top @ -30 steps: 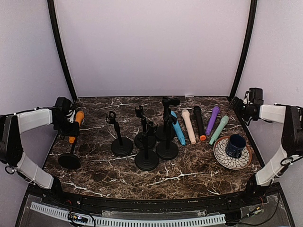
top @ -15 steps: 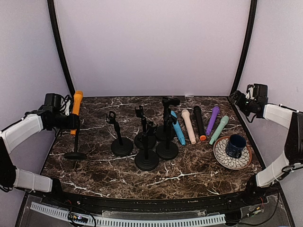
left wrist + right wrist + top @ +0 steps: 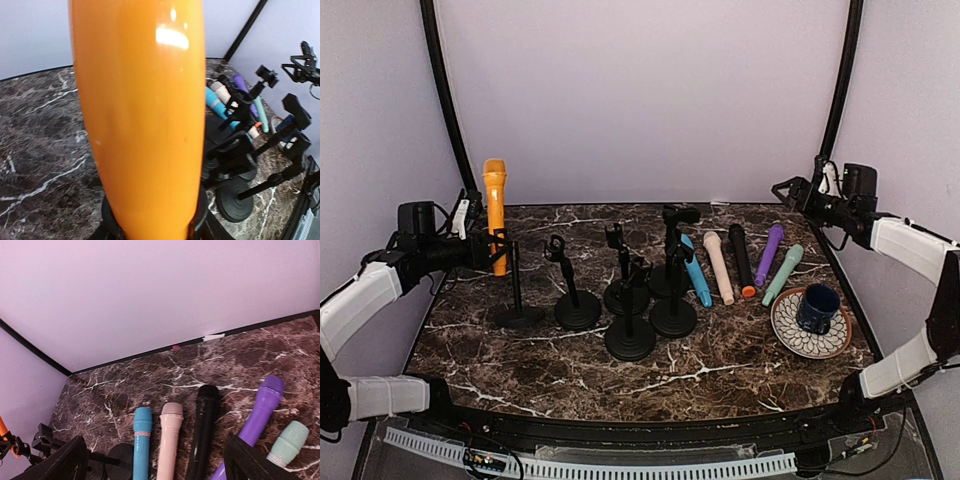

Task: Remove the microphone from the stand
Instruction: Pass from the left arm to the right

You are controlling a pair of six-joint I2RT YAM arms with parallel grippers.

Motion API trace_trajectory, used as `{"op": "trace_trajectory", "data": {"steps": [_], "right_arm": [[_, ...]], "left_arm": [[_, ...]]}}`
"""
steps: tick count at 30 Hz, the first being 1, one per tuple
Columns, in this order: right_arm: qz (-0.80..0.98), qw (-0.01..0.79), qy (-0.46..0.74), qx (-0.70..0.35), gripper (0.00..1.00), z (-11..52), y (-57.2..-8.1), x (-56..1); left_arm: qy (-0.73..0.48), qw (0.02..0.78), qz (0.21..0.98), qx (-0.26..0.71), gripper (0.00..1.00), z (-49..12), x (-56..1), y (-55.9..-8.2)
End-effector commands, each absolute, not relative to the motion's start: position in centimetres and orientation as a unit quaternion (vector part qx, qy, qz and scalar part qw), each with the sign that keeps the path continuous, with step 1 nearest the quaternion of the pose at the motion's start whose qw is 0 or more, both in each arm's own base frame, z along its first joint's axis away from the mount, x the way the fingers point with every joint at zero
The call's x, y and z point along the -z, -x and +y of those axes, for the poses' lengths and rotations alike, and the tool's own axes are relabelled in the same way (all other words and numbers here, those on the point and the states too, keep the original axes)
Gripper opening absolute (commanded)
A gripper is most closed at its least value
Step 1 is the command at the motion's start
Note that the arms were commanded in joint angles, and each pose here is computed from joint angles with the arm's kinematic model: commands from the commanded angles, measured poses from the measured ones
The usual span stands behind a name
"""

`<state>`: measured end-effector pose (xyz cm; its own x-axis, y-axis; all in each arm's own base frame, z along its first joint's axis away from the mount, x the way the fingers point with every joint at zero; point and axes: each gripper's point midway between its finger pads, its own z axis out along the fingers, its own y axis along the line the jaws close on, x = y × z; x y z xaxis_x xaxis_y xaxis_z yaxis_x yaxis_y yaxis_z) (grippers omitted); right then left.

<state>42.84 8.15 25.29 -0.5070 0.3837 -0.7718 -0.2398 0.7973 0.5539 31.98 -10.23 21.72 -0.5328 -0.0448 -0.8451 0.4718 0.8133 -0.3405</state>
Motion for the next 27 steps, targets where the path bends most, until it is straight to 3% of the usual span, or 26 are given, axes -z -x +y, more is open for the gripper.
{"op": "trace_trajectory", "data": {"steps": [1, 8, 18, 27], "right_arm": [[0.752, 0.549, 0.056, -0.36, 0.95, 12.3, -41.5, -31.9], [0.693, 0.565, 0.162, -0.419, 0.99, 18.1, -38.3, -37.2], [0.652, 0.548, 0.234, -0.468, 0.99, 24.5, -36.1, -40.0], [0.602, 0.52, 0.298, -0.527, 0.99, 30.0, -32.7, -43.6]], "left_arm": [[-0.214, 0.519, 0.735, 0.38, 0.0, -13.6, -27.7, -29.8], [-0.276, 0.485, 0.692, 0.457, 0.0, -15.8, -29.0, -26.6], [-0.327, 0.458, 0.716, 0.414, 0.0, -18.5, -28.6, -24.0], [-0.363, 0.482, 0.655, 0.456, 0.0, -22.8, -31.9, -21.4]]}}
